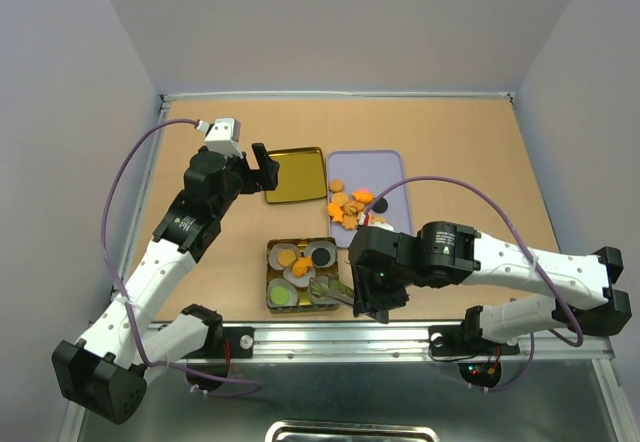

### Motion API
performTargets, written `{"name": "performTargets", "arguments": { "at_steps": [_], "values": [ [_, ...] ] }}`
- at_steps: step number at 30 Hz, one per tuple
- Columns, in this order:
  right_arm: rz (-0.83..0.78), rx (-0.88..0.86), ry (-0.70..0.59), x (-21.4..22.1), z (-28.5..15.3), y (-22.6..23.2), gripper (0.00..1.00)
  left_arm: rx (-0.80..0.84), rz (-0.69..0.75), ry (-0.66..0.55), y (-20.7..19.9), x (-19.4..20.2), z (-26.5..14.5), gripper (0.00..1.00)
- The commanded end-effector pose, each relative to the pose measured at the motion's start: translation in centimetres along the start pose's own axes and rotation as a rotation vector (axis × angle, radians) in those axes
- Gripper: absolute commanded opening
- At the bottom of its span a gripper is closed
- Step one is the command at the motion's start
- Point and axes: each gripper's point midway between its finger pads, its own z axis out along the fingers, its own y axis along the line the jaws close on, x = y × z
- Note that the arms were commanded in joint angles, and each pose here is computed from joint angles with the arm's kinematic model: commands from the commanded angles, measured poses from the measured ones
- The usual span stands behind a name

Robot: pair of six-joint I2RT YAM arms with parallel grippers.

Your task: Pack the cookies

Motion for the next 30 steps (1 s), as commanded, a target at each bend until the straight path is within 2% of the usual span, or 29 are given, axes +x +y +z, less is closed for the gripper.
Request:
{"name": "performTargets", "arguments": {
  "at_steps": [1,9,16,22,27,28,29,30],
  "values": [
    [0.006,0.002,-0.024,-0.3,0.3,0.2,0.45,0.023,0.011,-0.067,-0.6,-1.7,0.0,0.99],
    [-0.007,0.024,-0.034,-0.6,0.1,0.0,0.47,0.017,0.010,-0.067,-0.5,-1.7,0.4,0.99],
    [-0.042,0.013,-0.167,-3.5,-1.9,1.3,0.48,0.013,0.018,-0.075,-0.7,-2.4,1.0,0.99],
    [-0.118,0.087,-0.218,-6.4,-0.7,2.6,0.50,0.012,0.025,-0.064,-0.8,-2.5,1.8,0.99],
    [-0.049,0.175,-0.317,-13.5,-0.7,1.0,0.49,0.012,0.020,-0.091,-1.0,-3.5,2.3,0.99],
    [-0.026,0.194,-0.362,-16.4,-1.6,0.0,0.49,0.012,0.023,-0.088,-1.1,-3.5,2.5,0.99],
    [-0.051,0.185,-0.379,-16.9,-2.2,0.3,0.49,0.011,0.023,-0.090,-1.1,-3.7,2.5,0.99],
    [-0.003,0.219,-0.409,-19.4,-2.6,-1.3,0.49,0.012,0.025,-0.088,-1.1,-3.7,2.6,0.99]
  ]
}}
